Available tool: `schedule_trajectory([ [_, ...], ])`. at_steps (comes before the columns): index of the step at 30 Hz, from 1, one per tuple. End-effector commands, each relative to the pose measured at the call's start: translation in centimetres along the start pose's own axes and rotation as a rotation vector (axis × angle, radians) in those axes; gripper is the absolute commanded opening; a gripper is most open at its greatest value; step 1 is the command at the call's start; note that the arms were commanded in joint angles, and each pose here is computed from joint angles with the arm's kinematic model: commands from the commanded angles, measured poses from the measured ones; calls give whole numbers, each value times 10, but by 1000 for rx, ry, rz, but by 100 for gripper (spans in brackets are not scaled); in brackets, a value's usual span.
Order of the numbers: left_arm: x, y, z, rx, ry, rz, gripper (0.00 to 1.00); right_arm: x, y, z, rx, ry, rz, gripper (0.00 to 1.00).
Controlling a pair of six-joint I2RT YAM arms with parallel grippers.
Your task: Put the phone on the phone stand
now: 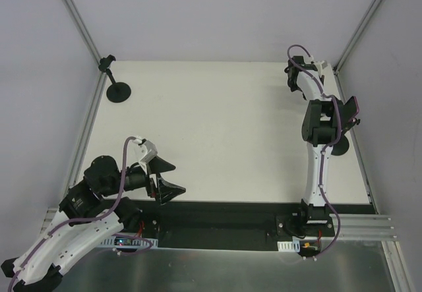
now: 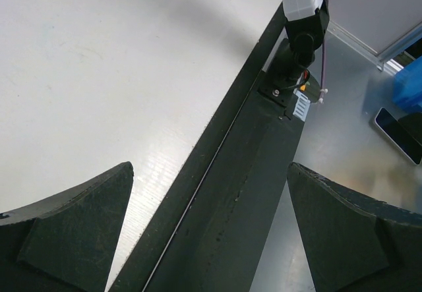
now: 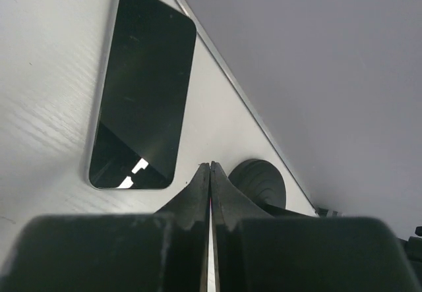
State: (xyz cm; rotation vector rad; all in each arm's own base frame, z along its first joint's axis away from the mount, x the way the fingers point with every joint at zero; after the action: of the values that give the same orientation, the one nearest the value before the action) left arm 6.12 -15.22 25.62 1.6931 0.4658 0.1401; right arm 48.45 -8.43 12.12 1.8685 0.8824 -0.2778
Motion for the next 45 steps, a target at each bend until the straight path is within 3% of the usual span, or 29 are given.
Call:
schedule_trajectory([
  [1, 4, 5, 5, 1, 1, 13, 99, 0, -15, -6, 85, 43, 10, 1],
  [11, 8, 6, 3, -13, 41, 14, 99, 12, -51, 5, 250, 109, 64, 5],
  [17, 10, 5, 4, -6, 51, 8, 99, 13, -43, 10, 266, 121, 126, 6],
  [31, 10, 3, 6, 8, 44, 4, 99, 41, -39, 16, 313, 226, 47, 10],
  [38, 12, 1, 10, 34, 38, -13, 99, 70, -35, 11, 343, 423, -56, 13],
  [41, 12, 1, 11, 38, 35, -13, 99, 80, -27, 0, 302, 527, -73, 19],
  [42, 12, 1, 11, 39, 32, -14, 99, 83, -42, 0, 309, 543, -134, 23],
  [45, 13, 1, 12, 43, 34, -19, 99, 74, -16, -22, 203, 589, -76, 27],
])
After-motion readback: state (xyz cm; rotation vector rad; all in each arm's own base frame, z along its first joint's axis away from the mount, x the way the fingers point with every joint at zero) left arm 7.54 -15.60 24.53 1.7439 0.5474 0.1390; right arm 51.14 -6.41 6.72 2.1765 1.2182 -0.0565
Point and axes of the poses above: each gripper's point midway between its finger pads, its own z axis out along the fingers, its own x axis along the line the jaws close on, y = z × x, the point moved 4 cm from there along -z, back along the fingers, and after that the axes turned 13 degrees about z, right-handed, at the moved point
